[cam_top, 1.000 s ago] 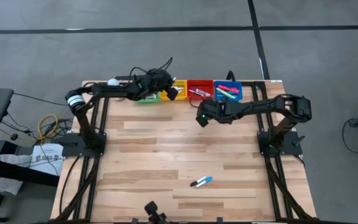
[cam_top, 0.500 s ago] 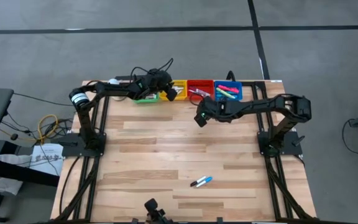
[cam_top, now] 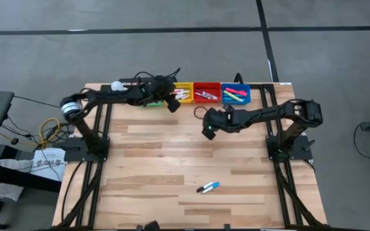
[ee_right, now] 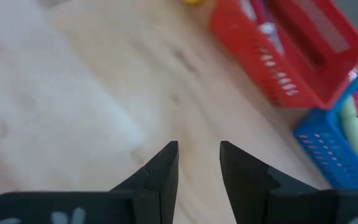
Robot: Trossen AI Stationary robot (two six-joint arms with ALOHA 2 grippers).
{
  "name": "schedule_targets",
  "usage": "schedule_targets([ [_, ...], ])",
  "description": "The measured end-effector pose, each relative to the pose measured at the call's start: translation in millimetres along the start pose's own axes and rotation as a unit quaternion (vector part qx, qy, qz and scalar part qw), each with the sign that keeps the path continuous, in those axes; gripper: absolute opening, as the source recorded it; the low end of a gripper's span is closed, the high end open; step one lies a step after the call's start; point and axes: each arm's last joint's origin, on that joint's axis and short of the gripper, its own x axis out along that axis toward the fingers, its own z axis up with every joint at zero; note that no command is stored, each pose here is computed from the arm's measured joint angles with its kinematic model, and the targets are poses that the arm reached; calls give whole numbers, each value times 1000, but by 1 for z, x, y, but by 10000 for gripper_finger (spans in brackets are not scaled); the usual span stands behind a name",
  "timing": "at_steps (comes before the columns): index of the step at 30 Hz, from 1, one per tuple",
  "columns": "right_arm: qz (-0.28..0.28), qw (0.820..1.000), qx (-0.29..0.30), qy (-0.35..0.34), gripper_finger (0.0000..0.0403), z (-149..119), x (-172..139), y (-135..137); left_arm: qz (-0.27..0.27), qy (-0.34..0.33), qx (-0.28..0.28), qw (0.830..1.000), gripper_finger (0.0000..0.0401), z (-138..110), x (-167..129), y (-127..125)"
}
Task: Pick & Place Markers
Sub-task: Put the black highlighter pen into the yellow basket
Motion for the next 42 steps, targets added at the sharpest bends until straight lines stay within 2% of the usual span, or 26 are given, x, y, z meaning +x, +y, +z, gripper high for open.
schedule_targets([
  [2,9,1000,-30,-3,108,-4,-5,8,-21,-19,3,1000,104,10,-21,-10],
  [4,18,997,-72,-9,108,-8,-11,18,-67,-53,12,996,101,22,-48,-22],
  [8,36,987,-153,-20,108,-16,-22,34,-156,-118,-1,981,100,34,-99,-50],
  [12,51,977,-202,-32,108,-24,-33,48,-223,-132,-37,965,99,23,-139,-79],
  [16,67,971,-225,-44,108,-32,-42,60,-298,-109,-94,944,99,-3,-166,-113],
  [19,105,969,-220,-47,108,-36,-48,69,-332,-91,-128,930,99,-27,-180,-142],
  [23,231,956,-173,-50,108,-36,-58,86,-355,-97,-178,913,99,-55,-200,-174],
  [26,302,941,-143,-60,108,-37,-70,100,-356,-113,-190,908,99,-74,-216,-192],
  [33,370,909,-161,-106,108,-57,-102,129,-368,-124,-225,894,99,-107,-248,-213],
  [36,396,894,-144,-152,108,-62,-115,144,-383,-119,-251,881,99,-115,-258,-222],
  [39,421,879,-133,-182,108,-69,-120,161,-401,-119,-252,873,99,-125,-264,-233],
  [42,429,881,-121,-160,108,-81,-111,176,-408,-126,-262,866,99,-137,-266,-247],
])
